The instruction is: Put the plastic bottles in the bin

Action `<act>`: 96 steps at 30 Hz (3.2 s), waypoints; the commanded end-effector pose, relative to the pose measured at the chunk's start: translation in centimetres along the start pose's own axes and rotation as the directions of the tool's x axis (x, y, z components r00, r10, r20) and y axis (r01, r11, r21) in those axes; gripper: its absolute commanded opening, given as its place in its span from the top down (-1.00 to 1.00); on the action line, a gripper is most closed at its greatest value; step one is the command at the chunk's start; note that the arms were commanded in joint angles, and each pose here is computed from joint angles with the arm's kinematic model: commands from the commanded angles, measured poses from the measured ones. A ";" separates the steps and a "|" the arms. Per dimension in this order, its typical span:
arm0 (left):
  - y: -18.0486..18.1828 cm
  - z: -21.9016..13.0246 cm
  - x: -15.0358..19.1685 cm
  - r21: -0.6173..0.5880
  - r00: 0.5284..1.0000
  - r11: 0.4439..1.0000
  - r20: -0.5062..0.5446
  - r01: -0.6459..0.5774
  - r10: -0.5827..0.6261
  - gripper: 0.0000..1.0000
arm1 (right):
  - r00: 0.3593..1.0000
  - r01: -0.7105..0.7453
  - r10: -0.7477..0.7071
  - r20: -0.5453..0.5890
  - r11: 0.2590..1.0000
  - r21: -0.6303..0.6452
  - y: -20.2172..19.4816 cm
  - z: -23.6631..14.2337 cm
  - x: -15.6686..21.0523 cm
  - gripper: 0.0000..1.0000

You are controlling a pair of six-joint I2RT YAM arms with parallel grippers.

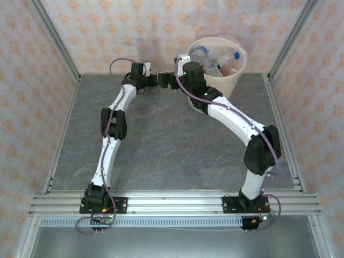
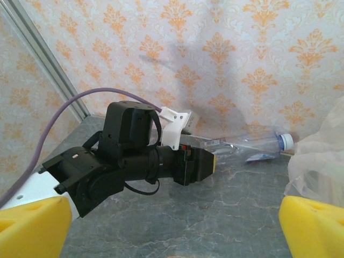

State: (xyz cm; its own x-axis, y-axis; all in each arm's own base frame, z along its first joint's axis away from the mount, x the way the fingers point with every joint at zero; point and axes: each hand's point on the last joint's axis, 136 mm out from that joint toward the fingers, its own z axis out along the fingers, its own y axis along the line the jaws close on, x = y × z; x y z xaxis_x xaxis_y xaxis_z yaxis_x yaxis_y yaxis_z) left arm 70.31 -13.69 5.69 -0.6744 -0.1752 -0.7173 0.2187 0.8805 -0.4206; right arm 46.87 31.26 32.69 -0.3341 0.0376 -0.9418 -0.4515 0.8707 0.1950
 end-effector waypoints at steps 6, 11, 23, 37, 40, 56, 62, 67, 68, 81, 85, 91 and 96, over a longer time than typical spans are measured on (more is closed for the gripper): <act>-1.0 -1.8 -0.9 -0.034 0.999 0.999 -0.020 0.030 -0.031 0.48 | 0.998 0.013 -0.014 0.053 1.000 0.014 0.1 -1.6 -1.8 -0.99; -1.6 -3.8 -0.8 -0.059 0.997 0.996 -0.035 0.065 -0.067 0.61 | 0.999 0.014 -0.015 0.049 1.000 0.020 -0.1 -1.7 -1.5 -0.99; -7.1 -12.1 6.0 -0.135 0.995 0.989 -0.071 0.056 -0.066 0.66 | 0.998 0.012 -0.015 0.058 0.999 0.039 -0.6 -3.1 -1.2 -0.99; -11.2 -23.9 13.3 -0.109 0.985 0.981 -0.043 0.161 -0.167 0.69 | 0.901 -0.429 0.429 -0.060 0.903 0.011 -1.3 -5.5 6.9 -0.98; -11.7 -26.1 14.4 -0.090 0.980 0.978 -0.041 0.189 -0.193 0.69 | 0.851 -0.524 0.522 -0.052 0.851 -0.035 -1.2 -5.9 9.0 -0.98; -18.2 -34.3 11.9 0.236 0.942 0.920 0.048 0.313 -0.333 0.68 | 0.555 -0.804 0.825 -0.107 0.499 -0.324 2.2 -5.9 6.2 -0.98; -20.2 -34.7 11.5 0.335 0.942 0.891 0.029 0.306 -0.334 0.67 | 0.570 -0.797 0.813 -0.116 0.514 -0.318 2.5 -4.7 6.5 -0.98; -21.2 -34.1 11.7 0.365 0.950 0.884 -0.002 0.292 -0.313 0.67 | 0.599 -0.778 0.788 -0.143 0.530 -0.338 3.5 -3.9 6.4 -1.00; -21.4 -33.9 11.8 0.368 0.952 0.885 -0.009 0.287 -0.305 0.67 | 0.605 -0.773 0.784 -0.139 0.537 -0.338 3.5 -3.9 6.5 -0.93; -22.6 -35.1 10.2 0.370 0.982 0.917 0.056 0.147 -0.180 -0.85 | 0.909 -0.381 0.400 0.119 0.912 -0.154 -0.3 -11.2 -1.4 0.10; -21.8 -35.5 9.8 0.325 0.981 0.938 0.107 0.119 -0.161 -0.94 | 0.946 -0.269 0.240 0.219 0.956 0.114 -6.3 -15.2 -6.9 0.11; -19.4 -34.1 10.2 0.211 0.975 0.966 0.128 0.151 -0.180 -1.00 | 0.911 -0.376 0.290 0.294 0.877 0.298 -15.2 -15.6 -10.2 0.05; -18.8 -32.7 10.9 0.178 0.980 0.970 0.081 0.167 -0.184 -1.00 | 0.906 -0.407 0.322 0.274 0.842 0.354 -17.8 -11.9 -10.8 0.01</act>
State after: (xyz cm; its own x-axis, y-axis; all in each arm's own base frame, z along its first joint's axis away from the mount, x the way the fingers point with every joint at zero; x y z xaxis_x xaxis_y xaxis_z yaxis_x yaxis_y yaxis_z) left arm 35.30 -17.89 24.31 -0.6412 -0.3894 -0.6613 0.2422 0.7150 -0.6558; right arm 46.72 9.04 46.91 -0.0989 0.4791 -0.8722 -0.0309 0.8746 0.4839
